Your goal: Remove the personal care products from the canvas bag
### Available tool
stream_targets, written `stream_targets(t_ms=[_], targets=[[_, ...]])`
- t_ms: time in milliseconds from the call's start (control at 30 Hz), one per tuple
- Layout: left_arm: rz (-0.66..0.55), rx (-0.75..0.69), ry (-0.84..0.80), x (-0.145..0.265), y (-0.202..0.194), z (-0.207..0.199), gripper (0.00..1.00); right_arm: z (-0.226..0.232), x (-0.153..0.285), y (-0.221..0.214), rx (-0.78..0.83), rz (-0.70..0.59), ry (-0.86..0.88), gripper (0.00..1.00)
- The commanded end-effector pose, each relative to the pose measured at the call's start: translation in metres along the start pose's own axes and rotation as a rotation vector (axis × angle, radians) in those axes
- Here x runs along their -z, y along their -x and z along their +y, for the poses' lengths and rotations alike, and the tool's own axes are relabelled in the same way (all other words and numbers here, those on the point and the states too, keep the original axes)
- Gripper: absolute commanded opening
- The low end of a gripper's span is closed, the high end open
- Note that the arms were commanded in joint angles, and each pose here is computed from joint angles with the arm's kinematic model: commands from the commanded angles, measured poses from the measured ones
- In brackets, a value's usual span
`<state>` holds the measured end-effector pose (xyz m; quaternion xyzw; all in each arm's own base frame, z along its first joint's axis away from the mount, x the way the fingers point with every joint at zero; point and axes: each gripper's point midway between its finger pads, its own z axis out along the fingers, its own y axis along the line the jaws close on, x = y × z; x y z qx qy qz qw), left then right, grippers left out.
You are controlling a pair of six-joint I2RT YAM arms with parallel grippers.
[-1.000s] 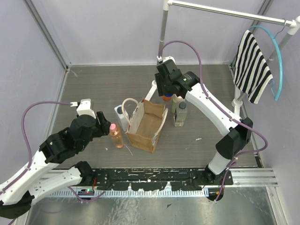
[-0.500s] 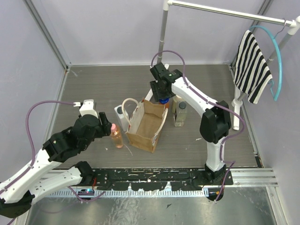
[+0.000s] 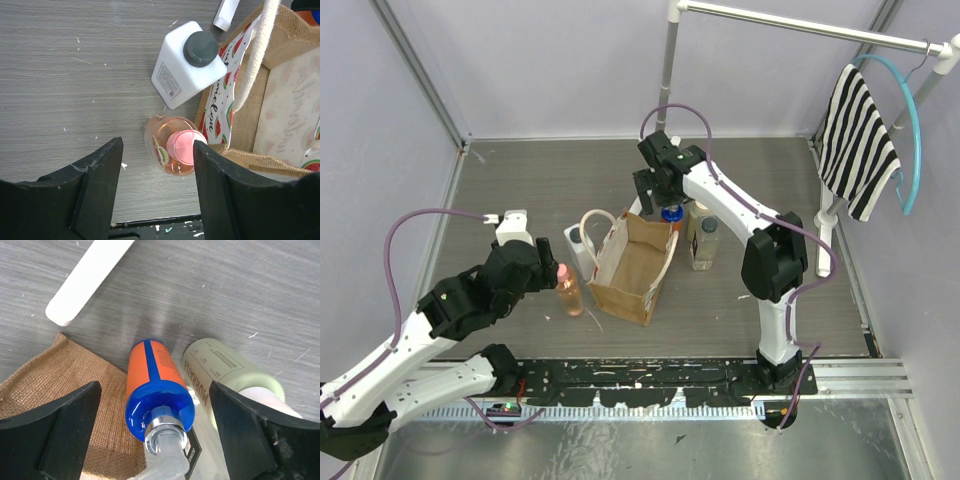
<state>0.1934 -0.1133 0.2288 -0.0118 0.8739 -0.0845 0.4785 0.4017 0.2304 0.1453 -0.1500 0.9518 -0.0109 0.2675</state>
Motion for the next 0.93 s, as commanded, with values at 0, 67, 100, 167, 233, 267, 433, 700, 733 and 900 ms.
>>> stream_targets(t_ms=[0, 67, 100, 167, 233, 267, 433, 700, 733, 900], targets=[[-0.054, 0.002, -0.005, 0.006, 0.021, -0.003, 0.65, -0.02, 0.062, 0.056, -0.047, -0.266, -0.027, 0.97], [-0.072, -0.003, 0.002, 0.007, 0.028, -0.003, 0.66, -0.027, 0.087, 0.07, -0.072, -0.371, -0.027, 1.0], [-0.084, -0.008, 0.007, 0.008, 0.034, -0.003, 0.68, -0.031, 0.1, 0.076, -0.087, -0.423, -0.025, 1.0], [-0.101, -0.023, 0.017, 0.009, 0.044, -0.005, 0.72, -0.043, 0.126, 0.086, -0.14, -0.516, -0.009, 1.0], [-0.109, -0.05, 0.036, 0.01, 0.055, -0.006, 0.78, -0.057, 0.142, 0.094, -0.207, -0.553, 0.081, 1.0], [-0.108, -0.069, 0.044, 0.009, 0.061, -0.008, 0.81, -0.063, 0.147, 0.096, -0.23, -0.553, 0.136, 1.0], [0.009, -0.06, 0.025, -0.021, 0.084, -0.014, 0.86, -0.109, 0.161, 0.097, -0.288, -0.58, 0.125, 1.0], [0.051, 0.003, 0.087, -0.075, 0.153, 0.019, 0.87, -0.128, 0.188, 0.072, -0.291, -0.648, 0.095, 1.0], [0.071, 0.003, 0.09, -0.079, 0.156, 0.018, 0.87, -0.129, 0.19, 0.07, -0.291, -0.66, 0.093, 1.0], [0.02, 0.042, 0.027, -0.078, 0.172, 0.005, 0.87, -0.127, 0.192, 0.064, -0.283, -0.659, 0.103, 1.0]])
